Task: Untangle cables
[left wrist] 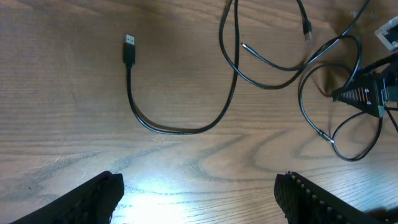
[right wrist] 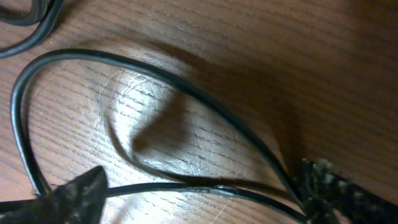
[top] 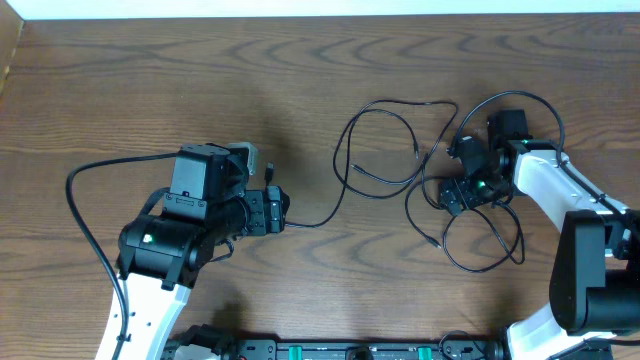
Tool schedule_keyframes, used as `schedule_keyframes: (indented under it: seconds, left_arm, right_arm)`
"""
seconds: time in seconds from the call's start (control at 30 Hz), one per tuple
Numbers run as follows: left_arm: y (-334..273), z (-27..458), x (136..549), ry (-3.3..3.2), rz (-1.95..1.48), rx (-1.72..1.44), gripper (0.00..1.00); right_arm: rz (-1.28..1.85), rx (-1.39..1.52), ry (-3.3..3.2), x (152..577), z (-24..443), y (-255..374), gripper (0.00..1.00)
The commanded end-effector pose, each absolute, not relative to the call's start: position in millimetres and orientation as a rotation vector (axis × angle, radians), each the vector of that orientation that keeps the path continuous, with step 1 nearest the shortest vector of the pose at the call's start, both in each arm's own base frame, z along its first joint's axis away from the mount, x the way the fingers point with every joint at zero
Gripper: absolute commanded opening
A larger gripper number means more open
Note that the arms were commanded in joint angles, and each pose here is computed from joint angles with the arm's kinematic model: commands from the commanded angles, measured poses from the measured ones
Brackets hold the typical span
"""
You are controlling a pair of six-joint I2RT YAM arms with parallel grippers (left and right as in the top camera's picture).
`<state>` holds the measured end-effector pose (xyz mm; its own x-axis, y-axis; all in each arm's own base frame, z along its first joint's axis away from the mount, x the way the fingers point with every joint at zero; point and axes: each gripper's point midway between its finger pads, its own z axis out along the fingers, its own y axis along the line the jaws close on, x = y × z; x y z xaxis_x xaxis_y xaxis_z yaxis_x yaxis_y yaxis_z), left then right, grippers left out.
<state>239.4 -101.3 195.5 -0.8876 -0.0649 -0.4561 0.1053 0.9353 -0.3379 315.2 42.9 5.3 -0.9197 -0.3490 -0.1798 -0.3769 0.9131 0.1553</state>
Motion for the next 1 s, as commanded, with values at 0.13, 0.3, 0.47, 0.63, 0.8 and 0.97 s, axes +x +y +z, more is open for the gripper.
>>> schedule_keyframes:
  seconds: [0.13, 0.3, 0.47, 0.63, 0.8, 0.97]
  left_arm:
    - [-100.3, 196.3, 239.7, 2.613, -0.480, 0.054, 0.83]
    - [-100.2, 196.3, 239.6, 2.612, -0.476, 0.068, 0.83]
    - [-100.0, 195.8, 239.0, 2.615, -0.475, 0.068, 0.83]
    - [-100.0, 195.5, 238.7, 2.617, -0.475, 0.068, 0.83]
    - [-99.4, 194.8, 238.3, 2.619, -0.468, 0.076, 0.83]
    - [-99.3, 194.8, 238.3, 2.618, -0.467, 0.076, 0.83]
  right_arm:
    - [0.293, -0.588, 2.918, 312.7, 5.6, 46.0, 0.97]
    - [0.518, -0.835, 2.767, 309.6, 14.6, 74.7, 0.99]
    - [0.404, -0.833, 2.726, 327.8, 14.1, 65.7, 0.99]
    - [-0.050, -0.342, 2.813, 361.9, 14.9, 8.1, 0.99]
    - [-0.026, -0.174, 2.803, 370.9, 37.1, 8.4, 0.99]
    - [0.126, -0.085, 2.760, 376.6, 93.6, 24.9, 0.99]
